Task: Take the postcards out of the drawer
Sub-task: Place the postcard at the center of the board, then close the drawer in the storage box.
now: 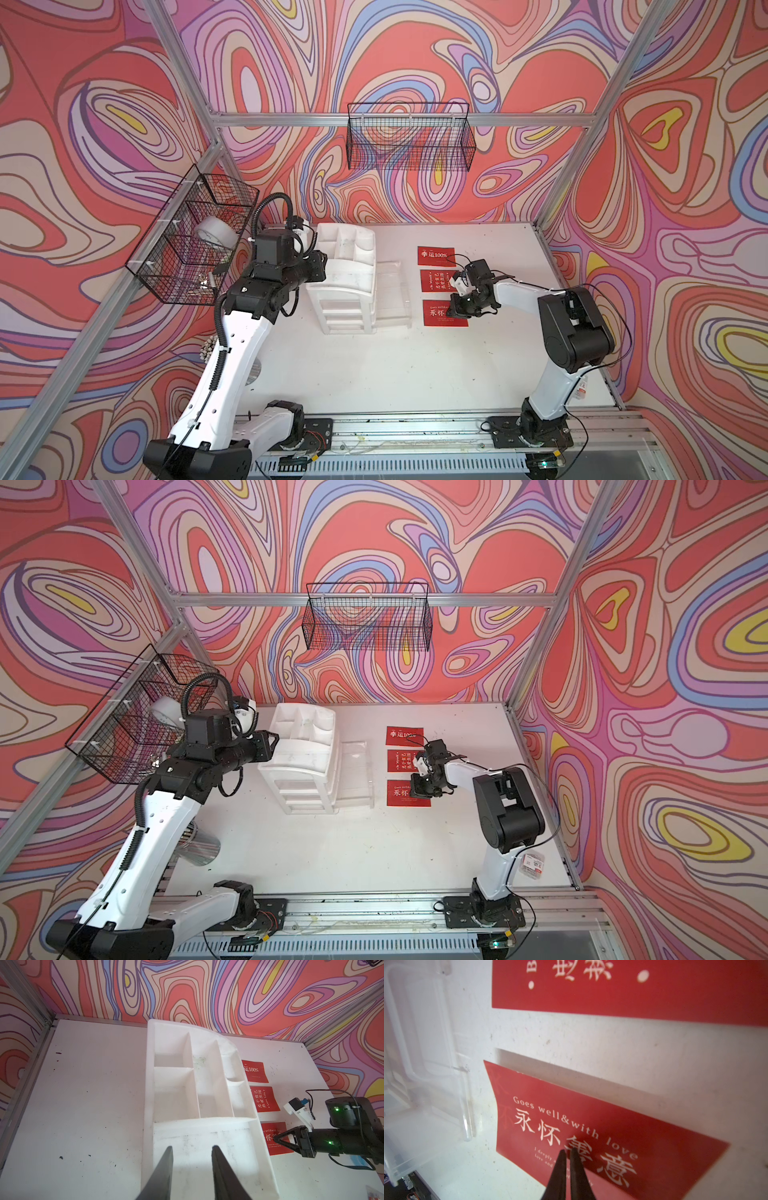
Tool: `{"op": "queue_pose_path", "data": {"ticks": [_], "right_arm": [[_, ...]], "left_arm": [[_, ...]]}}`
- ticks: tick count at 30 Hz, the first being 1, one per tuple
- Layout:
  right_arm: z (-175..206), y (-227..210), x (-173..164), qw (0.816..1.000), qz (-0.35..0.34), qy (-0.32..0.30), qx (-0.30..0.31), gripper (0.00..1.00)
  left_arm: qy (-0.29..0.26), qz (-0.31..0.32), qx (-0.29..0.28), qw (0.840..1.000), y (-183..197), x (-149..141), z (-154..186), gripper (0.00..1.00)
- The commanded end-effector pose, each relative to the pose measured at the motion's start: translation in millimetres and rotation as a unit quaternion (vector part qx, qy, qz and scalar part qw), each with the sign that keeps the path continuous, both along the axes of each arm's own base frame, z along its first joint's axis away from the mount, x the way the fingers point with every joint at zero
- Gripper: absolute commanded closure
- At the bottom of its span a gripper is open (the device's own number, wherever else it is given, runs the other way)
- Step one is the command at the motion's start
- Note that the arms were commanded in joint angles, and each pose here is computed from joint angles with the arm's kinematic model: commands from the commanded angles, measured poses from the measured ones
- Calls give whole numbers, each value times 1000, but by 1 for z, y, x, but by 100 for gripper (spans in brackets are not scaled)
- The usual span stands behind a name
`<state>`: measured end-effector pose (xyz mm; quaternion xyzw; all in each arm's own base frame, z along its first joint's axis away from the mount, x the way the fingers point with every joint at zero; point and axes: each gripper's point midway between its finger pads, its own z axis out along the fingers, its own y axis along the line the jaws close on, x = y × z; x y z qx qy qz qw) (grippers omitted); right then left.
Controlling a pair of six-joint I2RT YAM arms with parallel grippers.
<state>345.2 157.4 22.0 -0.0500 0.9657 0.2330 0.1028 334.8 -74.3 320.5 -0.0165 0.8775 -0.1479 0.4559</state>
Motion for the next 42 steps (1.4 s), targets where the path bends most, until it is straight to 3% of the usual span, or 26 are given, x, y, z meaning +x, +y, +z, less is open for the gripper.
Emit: {"op": "queue_pose_path", "data": {"ticks": [1, 10, 15, 20, 30, 42], "right_arm": [[12, 1, 12, 1000, -2, -16, -4, 89], [50, 7, 29, 999, 4, -50, 7, 87], [82, 16, 40, 995, -2, -86, 40, 79], [91, 24, 49, 993, -13, -97, 71, 74], [91, 43, 57, 988, -16, -102, 116, 66], [52, 71, 60, 992, -6, -70, 105, 66]], "left_arm": [[-6, 4, 7, 1000, 5, -5, 8, 66], [-12, 8, 12, 1000, 9, -5, 14, 66], [3, 30, 44, 999, 22, -1, 19, 66], [31, 53, 77, 995, 36, 5, 11, 66], [63, 49, 95, 992, 38, 28, -15, 66], [76, 40, 80, 993, 35, 52, -37, 70]]}}
